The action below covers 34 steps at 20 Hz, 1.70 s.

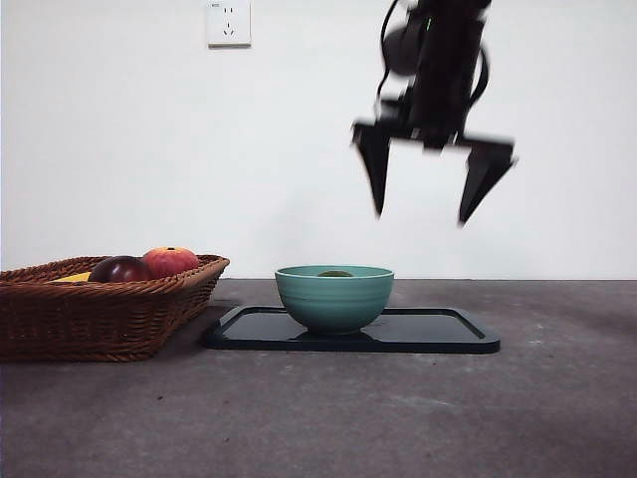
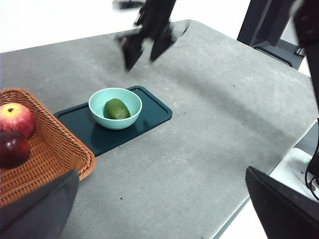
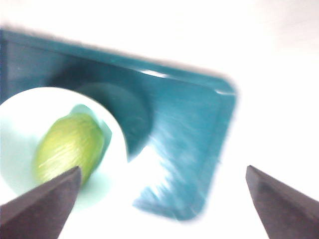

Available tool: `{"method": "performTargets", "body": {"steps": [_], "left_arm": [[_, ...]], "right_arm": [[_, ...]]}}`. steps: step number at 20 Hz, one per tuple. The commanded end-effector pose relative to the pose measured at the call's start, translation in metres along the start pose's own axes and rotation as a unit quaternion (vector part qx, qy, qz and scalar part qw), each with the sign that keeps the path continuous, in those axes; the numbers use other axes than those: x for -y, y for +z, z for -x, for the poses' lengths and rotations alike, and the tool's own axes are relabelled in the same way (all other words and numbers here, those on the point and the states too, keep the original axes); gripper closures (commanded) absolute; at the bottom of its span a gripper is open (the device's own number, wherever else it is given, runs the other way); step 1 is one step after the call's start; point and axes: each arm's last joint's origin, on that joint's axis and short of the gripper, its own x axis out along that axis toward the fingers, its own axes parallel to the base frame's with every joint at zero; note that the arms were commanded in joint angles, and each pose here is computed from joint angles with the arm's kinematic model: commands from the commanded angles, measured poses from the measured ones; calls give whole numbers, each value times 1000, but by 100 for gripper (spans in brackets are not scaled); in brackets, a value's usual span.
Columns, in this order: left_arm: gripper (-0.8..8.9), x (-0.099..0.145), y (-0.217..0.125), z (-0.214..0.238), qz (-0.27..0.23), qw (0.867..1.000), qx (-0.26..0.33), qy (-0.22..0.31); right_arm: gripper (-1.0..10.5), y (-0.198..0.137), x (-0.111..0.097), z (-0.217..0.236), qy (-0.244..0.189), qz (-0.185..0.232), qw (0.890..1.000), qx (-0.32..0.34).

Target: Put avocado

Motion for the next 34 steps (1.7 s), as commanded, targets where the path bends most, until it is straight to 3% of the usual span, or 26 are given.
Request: {"method": "performTargets", "body": {"steps": [1, 7, 14, 18, 23, 29, 34], "left_arm": [[279, 0, 2, 1, -1, 1000, 6, -5], [280, 0, 2, 1, -1, 1000, 6, -5], [280, 0, 2, 1, -1, 1000, 6, -5], [280, 0, 2, 1, -1, 1000, 6, -5], [280, 0, 2, 1, -1, 1000, 5, -5], [280, 0, 2, 1, -2, 1000, 3, -4], [282, 0, 2, 1, -1, 1000, 3, -4]], "right_arm": [[387, -12, -9, 44, -22, 25, 999, 37], [388, -79, -21, 139, -67, 68, 988, 124], [388, -191, 17, 185, -121, 80, 975, 170], [388, -260, 42, 194, -49, 85, 965, 242], [389, -339, 73, 185, 79, 155, 943, 283], [388, -389, 102, 182, 104, 148, 920, 348], [389, -394, 103, 183, 127, 157, 916, 347]]}}
